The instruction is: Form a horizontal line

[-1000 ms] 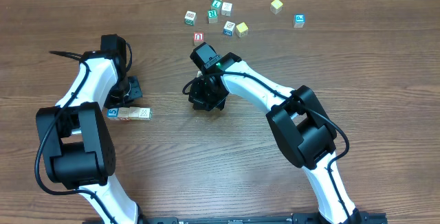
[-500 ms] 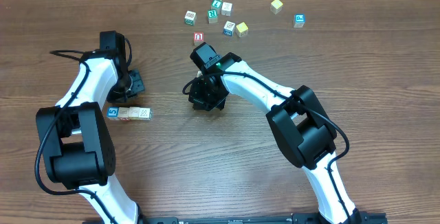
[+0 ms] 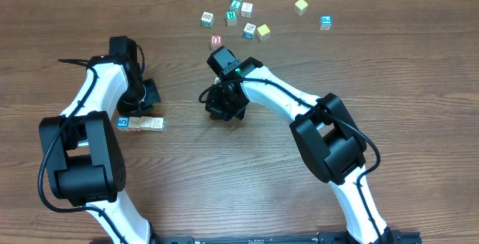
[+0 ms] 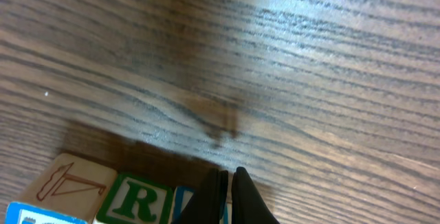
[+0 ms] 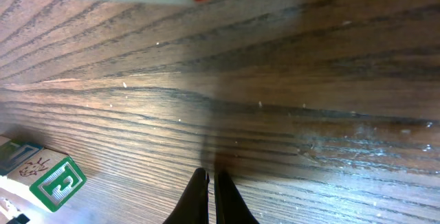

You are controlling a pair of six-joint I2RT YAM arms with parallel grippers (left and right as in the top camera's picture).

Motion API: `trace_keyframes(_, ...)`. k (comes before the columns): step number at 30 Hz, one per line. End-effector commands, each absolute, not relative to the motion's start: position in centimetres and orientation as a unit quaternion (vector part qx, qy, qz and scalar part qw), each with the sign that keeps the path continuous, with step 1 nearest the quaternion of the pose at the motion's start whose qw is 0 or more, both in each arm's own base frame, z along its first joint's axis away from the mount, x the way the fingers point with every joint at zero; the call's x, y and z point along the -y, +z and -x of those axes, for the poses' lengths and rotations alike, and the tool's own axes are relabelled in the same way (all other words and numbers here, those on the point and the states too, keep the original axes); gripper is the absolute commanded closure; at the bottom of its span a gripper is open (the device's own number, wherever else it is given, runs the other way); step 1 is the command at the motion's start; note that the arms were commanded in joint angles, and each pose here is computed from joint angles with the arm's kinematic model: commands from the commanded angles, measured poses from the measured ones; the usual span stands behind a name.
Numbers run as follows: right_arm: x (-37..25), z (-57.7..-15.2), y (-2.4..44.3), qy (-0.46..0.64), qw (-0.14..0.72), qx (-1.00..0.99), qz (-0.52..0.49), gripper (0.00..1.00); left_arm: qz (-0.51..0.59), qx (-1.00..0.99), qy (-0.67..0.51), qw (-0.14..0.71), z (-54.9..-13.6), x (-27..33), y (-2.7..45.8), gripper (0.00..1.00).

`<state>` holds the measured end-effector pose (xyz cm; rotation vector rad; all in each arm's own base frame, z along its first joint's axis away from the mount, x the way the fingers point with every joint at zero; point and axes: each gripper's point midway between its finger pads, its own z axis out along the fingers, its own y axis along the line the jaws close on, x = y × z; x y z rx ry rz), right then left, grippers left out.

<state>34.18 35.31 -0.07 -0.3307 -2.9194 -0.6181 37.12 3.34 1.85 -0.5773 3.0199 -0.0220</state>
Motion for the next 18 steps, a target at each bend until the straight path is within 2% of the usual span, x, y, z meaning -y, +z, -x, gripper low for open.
trace_keyframes(1,-33.1,-33.38,-3.56,-0.148,0.079,0.978,0.123,0.96,0.19,-0.981,-0.01,0.021,-36.63,-3.08,1.42,0.96)
trace_keyframes(18,-33.11,-33.39,-3.55,-0.148,0.079,0.978,0.123,0.96,0.19,-0.982,-0.009,0.008,-36.0,-3.03,1.39,0.96)
